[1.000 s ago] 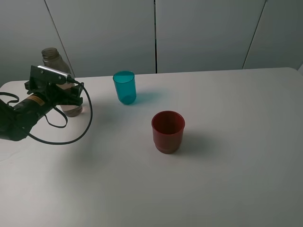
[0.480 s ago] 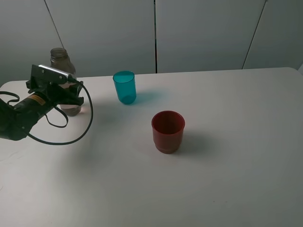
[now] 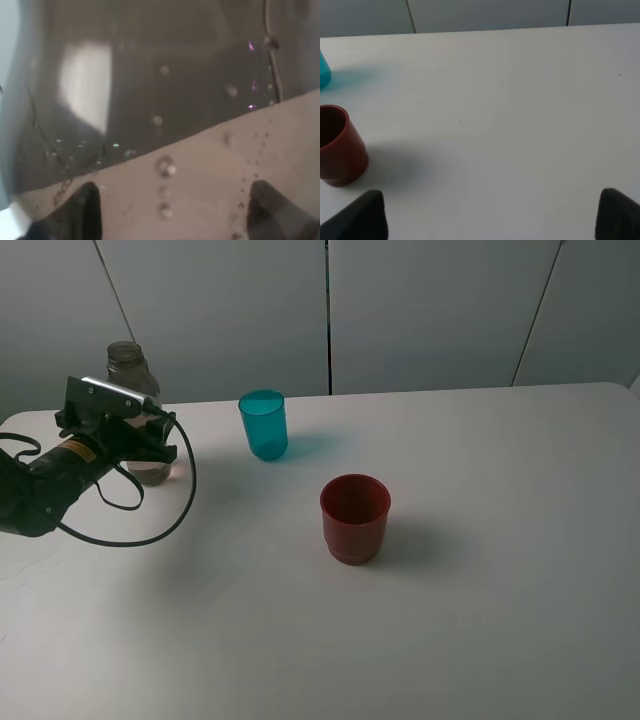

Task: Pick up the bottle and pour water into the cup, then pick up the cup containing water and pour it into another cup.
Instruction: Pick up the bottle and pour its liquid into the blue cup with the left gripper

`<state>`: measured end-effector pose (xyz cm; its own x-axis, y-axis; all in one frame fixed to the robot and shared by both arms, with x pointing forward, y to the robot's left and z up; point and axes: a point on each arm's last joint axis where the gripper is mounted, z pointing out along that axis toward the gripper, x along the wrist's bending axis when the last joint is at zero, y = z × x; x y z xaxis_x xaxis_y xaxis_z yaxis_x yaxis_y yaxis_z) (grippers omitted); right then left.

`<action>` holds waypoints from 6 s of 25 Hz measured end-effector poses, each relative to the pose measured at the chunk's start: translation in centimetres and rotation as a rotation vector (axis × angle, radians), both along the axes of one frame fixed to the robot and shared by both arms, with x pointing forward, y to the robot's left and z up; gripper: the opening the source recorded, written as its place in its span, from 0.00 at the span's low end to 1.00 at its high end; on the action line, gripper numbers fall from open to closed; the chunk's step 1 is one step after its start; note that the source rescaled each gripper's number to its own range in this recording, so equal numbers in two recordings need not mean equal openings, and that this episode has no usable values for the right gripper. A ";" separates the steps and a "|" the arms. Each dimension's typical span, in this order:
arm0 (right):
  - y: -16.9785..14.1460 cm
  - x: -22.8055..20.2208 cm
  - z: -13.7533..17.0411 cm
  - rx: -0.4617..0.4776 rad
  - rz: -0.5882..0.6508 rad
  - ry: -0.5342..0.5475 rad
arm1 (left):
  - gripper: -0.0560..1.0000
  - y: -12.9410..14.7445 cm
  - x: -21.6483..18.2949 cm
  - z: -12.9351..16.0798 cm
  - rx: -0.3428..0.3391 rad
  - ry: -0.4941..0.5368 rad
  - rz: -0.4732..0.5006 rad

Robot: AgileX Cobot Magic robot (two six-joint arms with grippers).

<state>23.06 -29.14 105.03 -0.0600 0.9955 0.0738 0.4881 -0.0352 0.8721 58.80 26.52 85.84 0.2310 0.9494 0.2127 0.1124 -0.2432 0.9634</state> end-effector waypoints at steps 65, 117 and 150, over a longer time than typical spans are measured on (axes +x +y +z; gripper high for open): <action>0.0 0.0 0.0 0.000 0.000 0.000 | 0.07 -4.8 7.3 7.3 0.843 0.306 -0.351; 0.0 0.0 0.0 0.000 0.000 0.000 | 0.07 -6.6 9.0 8.9 1.270 0.297 -0.487; 0.0 0.0 0.0 0.000 0.000 0.000 | 0.07 -6.6 9.1 9.1 1.412 0.240 -0.531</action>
<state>23.06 -29.14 105.03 -0.0600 0.9955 0.0738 0.4881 -0.0352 0.8721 67.94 19.96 94.95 0.6285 -0.1920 0.7538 -0.1660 -0.9798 -0.1111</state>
